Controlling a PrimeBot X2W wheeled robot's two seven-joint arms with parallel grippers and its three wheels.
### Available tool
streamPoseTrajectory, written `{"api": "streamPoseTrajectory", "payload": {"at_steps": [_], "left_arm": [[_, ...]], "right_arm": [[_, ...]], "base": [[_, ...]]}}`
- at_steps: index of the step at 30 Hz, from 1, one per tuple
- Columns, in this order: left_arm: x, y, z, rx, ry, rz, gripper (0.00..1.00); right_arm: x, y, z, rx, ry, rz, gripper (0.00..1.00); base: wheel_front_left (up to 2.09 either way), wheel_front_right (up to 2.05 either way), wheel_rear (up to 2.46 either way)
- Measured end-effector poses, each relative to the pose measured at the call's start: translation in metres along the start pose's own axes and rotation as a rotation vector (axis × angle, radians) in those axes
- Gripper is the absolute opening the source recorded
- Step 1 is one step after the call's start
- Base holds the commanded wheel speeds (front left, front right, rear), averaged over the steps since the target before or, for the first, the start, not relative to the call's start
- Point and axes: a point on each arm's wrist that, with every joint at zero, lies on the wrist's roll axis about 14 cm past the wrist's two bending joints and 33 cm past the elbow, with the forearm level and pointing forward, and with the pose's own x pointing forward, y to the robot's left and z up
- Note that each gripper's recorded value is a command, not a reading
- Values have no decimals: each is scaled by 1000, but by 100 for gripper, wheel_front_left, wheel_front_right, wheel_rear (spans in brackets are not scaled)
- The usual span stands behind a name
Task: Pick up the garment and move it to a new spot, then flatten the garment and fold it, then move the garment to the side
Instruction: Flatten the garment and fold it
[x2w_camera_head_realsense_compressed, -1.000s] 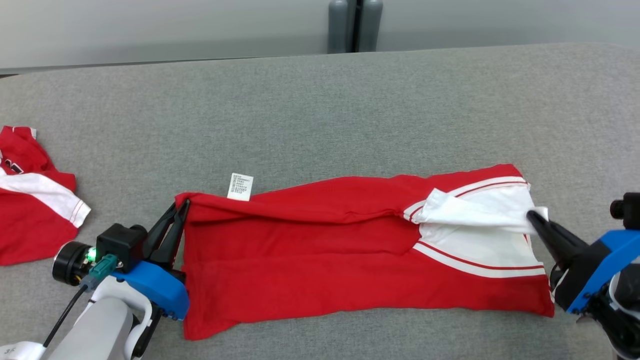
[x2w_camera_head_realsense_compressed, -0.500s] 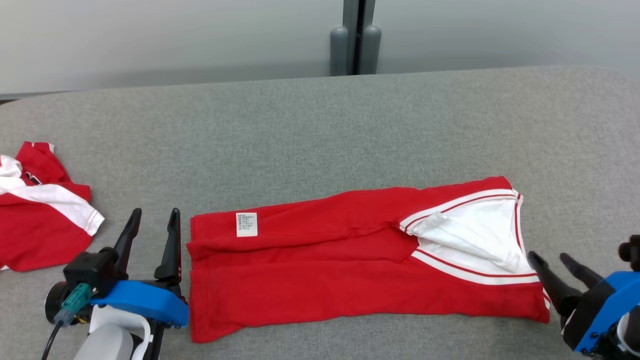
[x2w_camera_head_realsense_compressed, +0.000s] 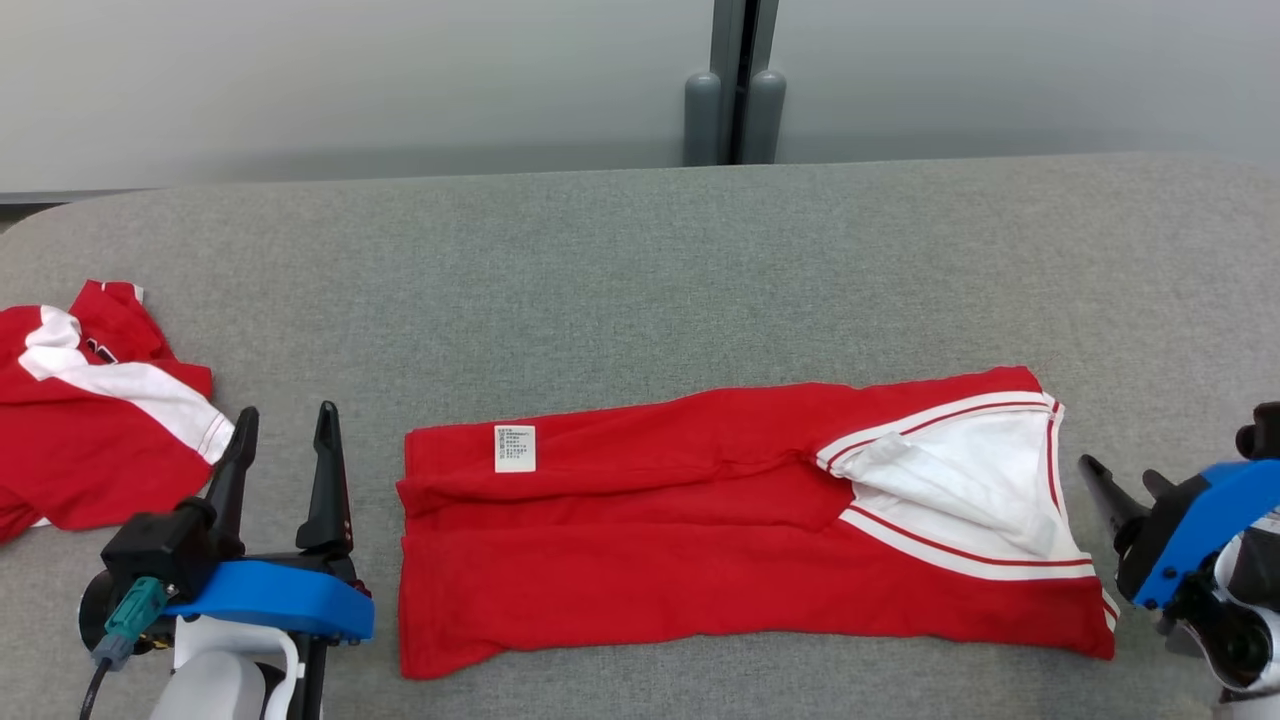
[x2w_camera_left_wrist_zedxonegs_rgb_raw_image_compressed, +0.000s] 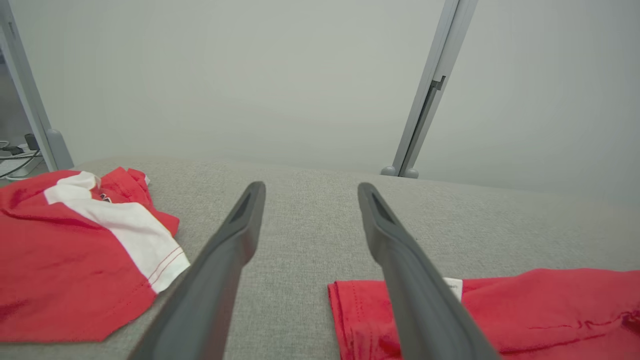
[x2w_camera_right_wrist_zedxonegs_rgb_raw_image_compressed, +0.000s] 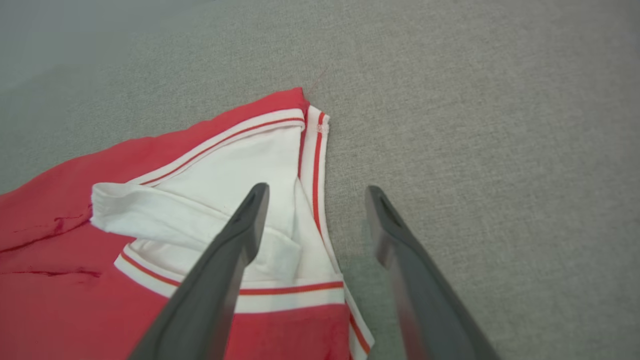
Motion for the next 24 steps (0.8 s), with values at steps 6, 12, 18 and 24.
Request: {"api": "streamPoseTrajectory", "payload": {"at_steps": [6, 12, 18, 24], "left_arm": [[1, 5, -2, 10, 5, 10, 100], [-2, 12, -7, 13, 19, 26, 100], [-3, 16, -11, 12, 31, 33, 100], [0, 13, -13, 3, 36, 24, 100]], "right_arm": [[31, 9, -14, 20, 87, -8, 100], [49, 13, -34, 3, 168, -26, 100], [54, 13, -47, -12, 218, -38, 100], [52, 26, -54, -35, 238, 6, 0]], "base": [[0, 0, 0], [0, 0, 0], [0, 0, 0], [0, 0, 0]]}}
